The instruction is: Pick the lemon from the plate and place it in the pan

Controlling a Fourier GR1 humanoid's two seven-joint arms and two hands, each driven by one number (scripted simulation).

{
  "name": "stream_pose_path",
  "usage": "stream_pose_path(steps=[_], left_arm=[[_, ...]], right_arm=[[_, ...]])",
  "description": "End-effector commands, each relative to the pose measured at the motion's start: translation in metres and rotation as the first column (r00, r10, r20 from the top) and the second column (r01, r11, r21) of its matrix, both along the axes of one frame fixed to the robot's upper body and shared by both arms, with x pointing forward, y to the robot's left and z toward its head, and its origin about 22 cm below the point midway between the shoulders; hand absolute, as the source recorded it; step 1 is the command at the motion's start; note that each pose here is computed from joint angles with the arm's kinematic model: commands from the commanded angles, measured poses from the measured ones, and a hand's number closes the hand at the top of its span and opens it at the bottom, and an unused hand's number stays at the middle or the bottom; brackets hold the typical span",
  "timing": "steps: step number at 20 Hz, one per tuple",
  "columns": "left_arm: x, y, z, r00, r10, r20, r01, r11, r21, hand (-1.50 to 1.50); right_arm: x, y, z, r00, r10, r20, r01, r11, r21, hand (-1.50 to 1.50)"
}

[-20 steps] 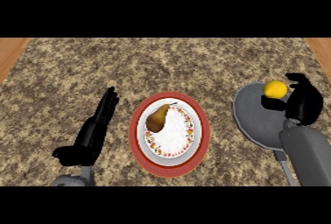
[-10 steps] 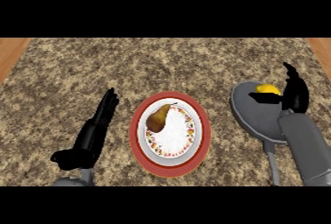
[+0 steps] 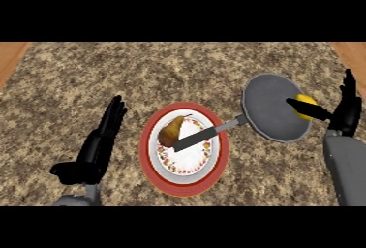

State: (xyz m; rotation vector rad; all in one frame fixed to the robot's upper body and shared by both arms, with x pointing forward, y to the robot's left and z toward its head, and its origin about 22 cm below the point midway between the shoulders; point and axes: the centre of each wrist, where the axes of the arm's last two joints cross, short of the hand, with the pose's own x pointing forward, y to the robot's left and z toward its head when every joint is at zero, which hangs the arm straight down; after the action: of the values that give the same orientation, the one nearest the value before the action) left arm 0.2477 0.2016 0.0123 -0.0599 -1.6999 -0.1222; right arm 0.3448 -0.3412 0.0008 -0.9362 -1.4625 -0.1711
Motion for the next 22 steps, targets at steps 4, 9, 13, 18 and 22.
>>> stream_pose_path(steps=[4, 9, 13, 18, 22], left_arm=[[-0.004, 0.014, -0.011, 1.000, 0.016, -0.010, -0.016, 1.000, 0.012, 0.00], [0.013, 0.011, 0.011, 0.999, 0.032, -0.005, -0.032, 0.999, 0.000, 0.00], [-0.007, 0.014, 0.004, 1.000, 0.014, -0.015, -0.014, 1.000, 0.007, 0.00], [-0.016, 0.018, 0.011, 1.000, -0.012, -0.001, 0.012, 1.000, 0.010, 0.00], [-0.010, 0.010, -0.004, 1.000, 0.010, -0.008, -0.010, 1.000, 0.009, 0.00]], right_arm=[[-0.052, -0.036, 0.015, 0.986, 0.128, 0.111, -0.146, 0.975, 0.166, -1.50], [-0.119, -0.031, -0.009, 0.957, 0.245, 0.156, -0.272, 0.944, 0.187, -1.50], [-0.162, -0.043, -0.005, 0.951, 0.265, 0.162, -0.291, 0.942, 0.168, -1.50], [-0.184, -0.017, -0.006, 0.955, 0.266, 0.129, -0.281, 0.953, 0.115, -1.50], [-0.211, -0.031, -0.008, 0.954, 0.272, 0.129, -0.286, 0.952, 0.107, -1.50]])
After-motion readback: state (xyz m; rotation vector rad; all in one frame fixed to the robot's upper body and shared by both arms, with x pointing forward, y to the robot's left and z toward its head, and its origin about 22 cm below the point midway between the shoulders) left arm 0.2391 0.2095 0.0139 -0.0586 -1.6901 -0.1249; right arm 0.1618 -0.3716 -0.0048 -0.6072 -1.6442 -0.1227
